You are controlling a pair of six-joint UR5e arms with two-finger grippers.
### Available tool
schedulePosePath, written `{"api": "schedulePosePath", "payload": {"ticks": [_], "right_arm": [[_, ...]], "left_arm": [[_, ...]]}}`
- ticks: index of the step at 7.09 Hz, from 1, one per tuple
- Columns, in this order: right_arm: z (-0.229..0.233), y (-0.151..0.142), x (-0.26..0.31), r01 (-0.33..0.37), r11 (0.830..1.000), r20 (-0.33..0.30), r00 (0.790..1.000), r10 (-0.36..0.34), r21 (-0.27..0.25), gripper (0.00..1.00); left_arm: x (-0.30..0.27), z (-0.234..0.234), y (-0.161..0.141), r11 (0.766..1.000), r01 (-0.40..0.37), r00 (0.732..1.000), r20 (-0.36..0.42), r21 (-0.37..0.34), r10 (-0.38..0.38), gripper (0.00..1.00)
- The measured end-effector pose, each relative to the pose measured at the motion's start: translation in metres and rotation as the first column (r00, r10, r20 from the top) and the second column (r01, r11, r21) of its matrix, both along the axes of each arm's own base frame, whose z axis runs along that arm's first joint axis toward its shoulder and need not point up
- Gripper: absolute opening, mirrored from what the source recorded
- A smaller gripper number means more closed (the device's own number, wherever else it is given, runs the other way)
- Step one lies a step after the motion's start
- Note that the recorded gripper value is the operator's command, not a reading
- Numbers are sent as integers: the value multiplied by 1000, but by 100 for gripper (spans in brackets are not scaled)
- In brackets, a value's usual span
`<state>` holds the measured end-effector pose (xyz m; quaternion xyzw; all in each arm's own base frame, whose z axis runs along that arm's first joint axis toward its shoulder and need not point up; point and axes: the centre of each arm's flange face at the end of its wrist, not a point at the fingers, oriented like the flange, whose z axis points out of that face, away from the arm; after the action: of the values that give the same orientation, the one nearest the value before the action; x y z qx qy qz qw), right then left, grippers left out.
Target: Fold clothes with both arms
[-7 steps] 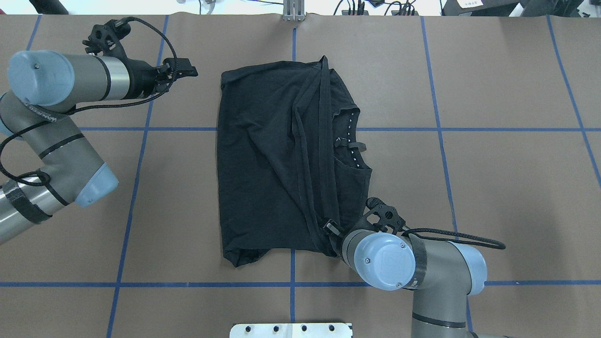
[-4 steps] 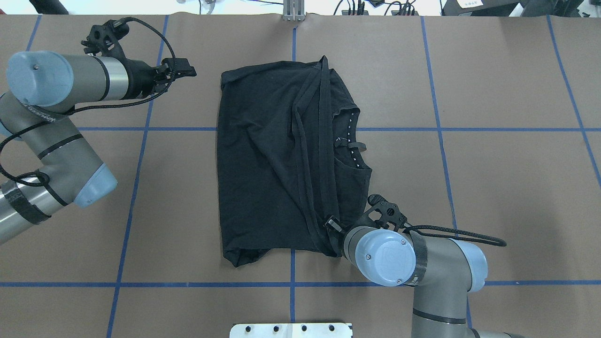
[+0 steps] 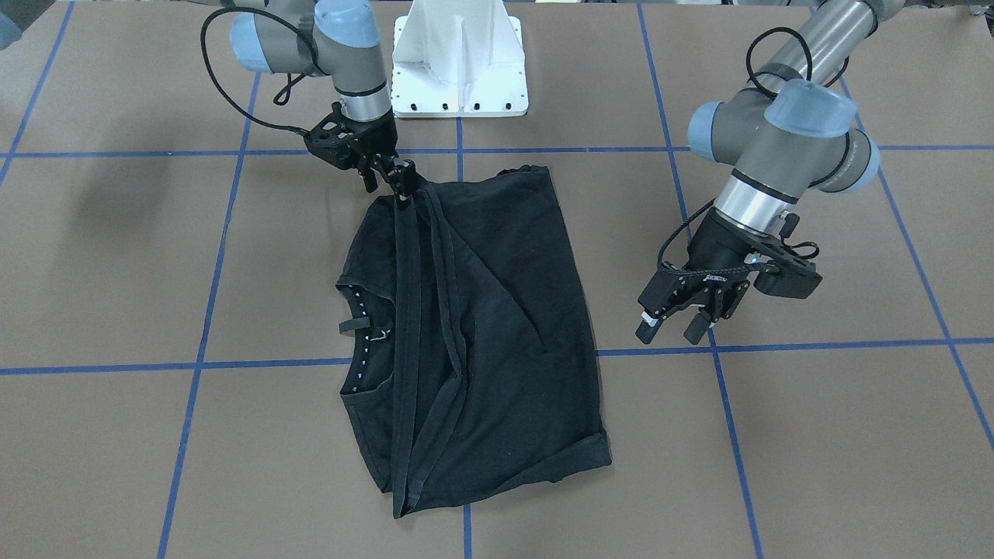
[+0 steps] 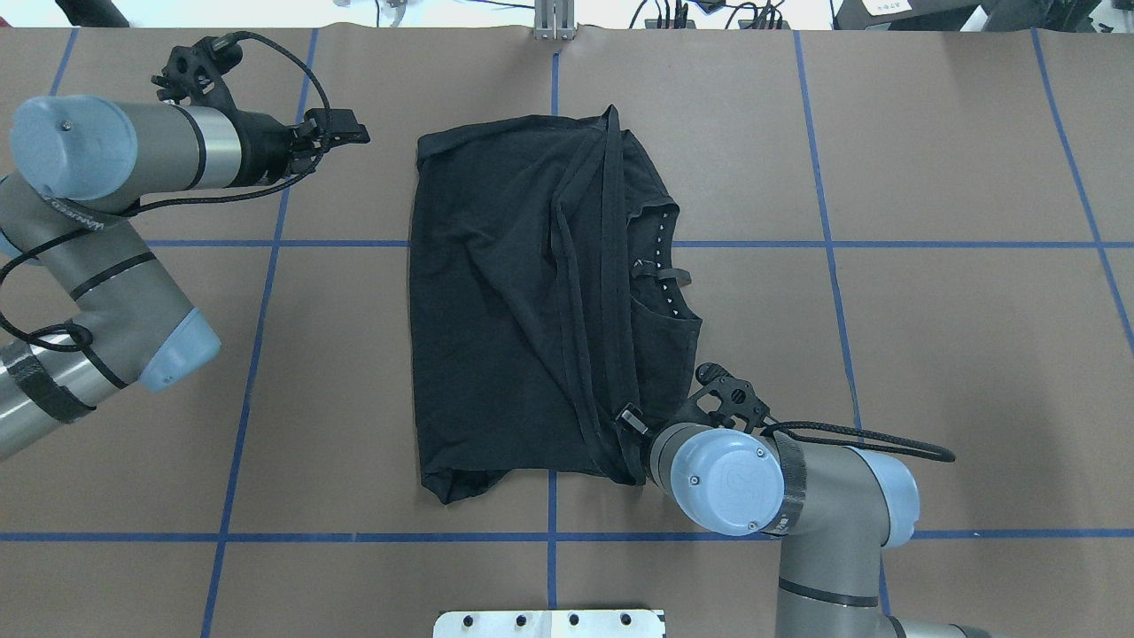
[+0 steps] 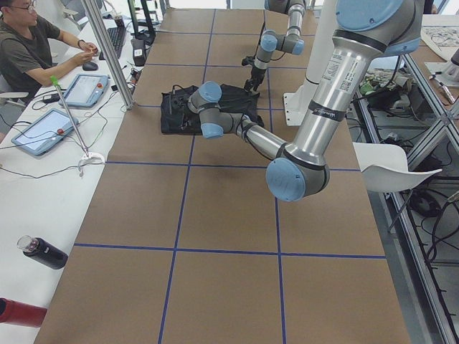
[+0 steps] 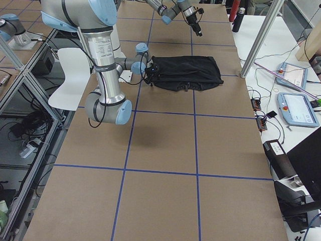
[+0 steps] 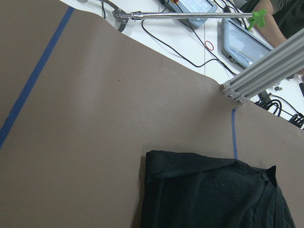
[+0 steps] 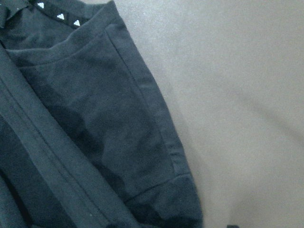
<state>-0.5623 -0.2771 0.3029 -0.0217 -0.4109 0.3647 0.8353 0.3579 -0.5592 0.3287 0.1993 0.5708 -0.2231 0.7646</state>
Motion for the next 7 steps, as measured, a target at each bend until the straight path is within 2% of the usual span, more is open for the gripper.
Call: {"api": "schedulePosePath", "payload": {"ticks": [1,2,3,4,7], "right_arm": [[1,0,-1,0,1000,-2,1000,0,0,70],[1,0,-2,-2,1000,-3,1000,2,-1,52],[0,0,-2,-3,1000,-2,1000,3,-1,17],[-1,-1,-3,-5,1000,0,1000,5,-1,0],[-4,-3,-1,-9,1000,6,1000,9,-1,0]], "left_arm": [[0,-1,0,1000,0,1000,-1,1,0,100],[-1,-1,0,1000,1,1000,-2,2,-1,100],[-2,-1,1,1000,1,1000,-2,2,-1,100],[-2,0,1,1000,1,1000,-1,1,-1,100],[-3,1,1,1000,2,1000,-1,0,-2,100]]}}
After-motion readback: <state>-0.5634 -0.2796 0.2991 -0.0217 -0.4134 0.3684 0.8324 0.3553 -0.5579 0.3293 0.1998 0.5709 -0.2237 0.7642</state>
